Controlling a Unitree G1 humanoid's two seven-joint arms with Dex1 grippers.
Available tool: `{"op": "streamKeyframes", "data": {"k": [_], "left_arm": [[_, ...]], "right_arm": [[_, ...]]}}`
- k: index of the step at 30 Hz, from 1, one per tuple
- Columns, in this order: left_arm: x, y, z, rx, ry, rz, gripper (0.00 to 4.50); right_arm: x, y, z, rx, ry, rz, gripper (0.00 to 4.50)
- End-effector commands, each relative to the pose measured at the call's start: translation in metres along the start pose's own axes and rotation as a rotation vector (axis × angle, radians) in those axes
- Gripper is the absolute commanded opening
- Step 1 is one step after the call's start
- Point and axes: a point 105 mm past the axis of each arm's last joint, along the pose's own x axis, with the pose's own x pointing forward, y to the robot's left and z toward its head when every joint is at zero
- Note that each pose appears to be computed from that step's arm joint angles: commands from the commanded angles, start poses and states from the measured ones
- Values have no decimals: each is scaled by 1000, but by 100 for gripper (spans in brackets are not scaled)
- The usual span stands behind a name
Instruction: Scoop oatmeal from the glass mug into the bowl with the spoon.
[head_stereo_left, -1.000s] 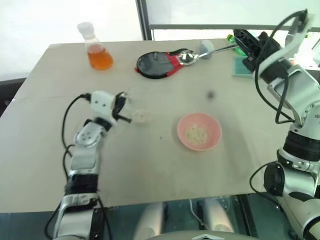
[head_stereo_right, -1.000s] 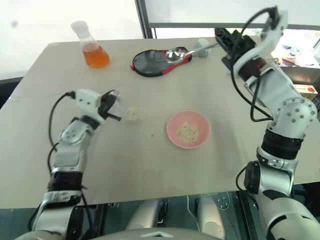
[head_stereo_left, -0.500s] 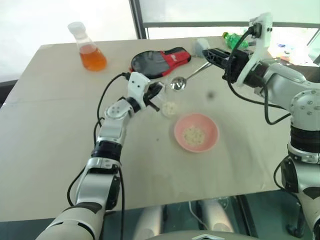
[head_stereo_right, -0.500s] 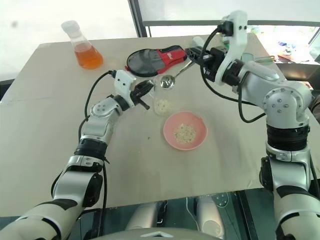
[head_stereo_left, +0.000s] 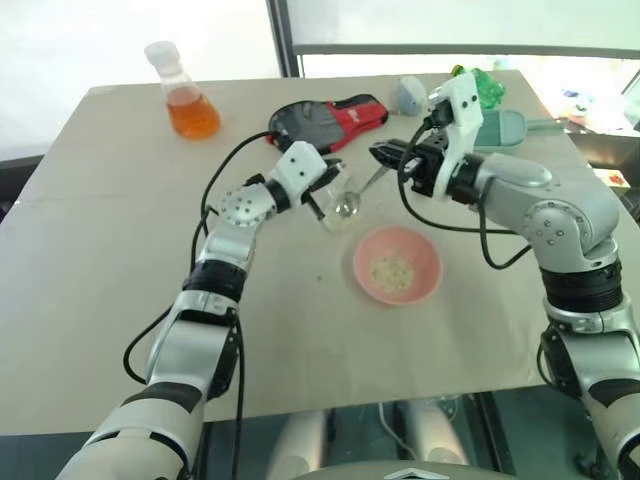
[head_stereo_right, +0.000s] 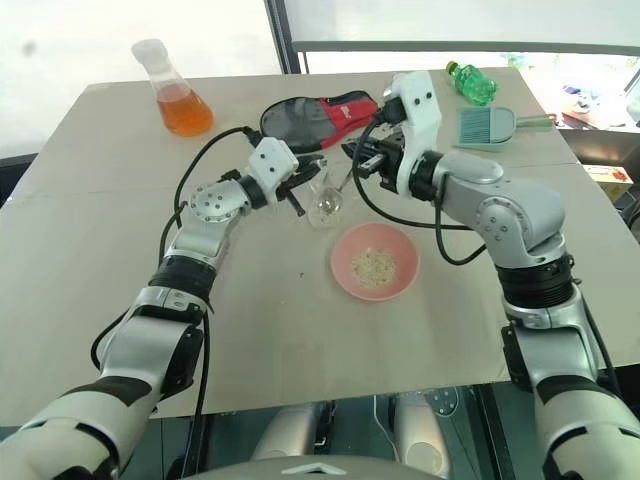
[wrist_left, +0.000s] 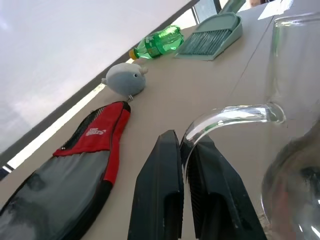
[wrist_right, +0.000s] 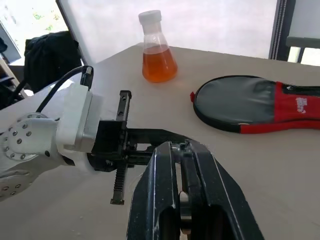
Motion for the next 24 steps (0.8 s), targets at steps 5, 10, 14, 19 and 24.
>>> {"op": "streamKeyframes", "data": {"k": [5,10,14,19,24], "left_arm": [[-1,15,16,32,-78,80,7],[-1,10,17,18,-90,68,7],[0,7,15,13,-86,57,7],[1,6,15,14,-84,56,7],[1,7,16,16,-85,63,7]], "right_arm": [[-3,13,2,73,-24,41,0],[-3,9,4,-34,-53,-11,0],[-3,0,17,-71,-88,-41,0],[-3,4,5,-58,-46,-9,0],[-1,14,-14,-30,6,21,0]]}}
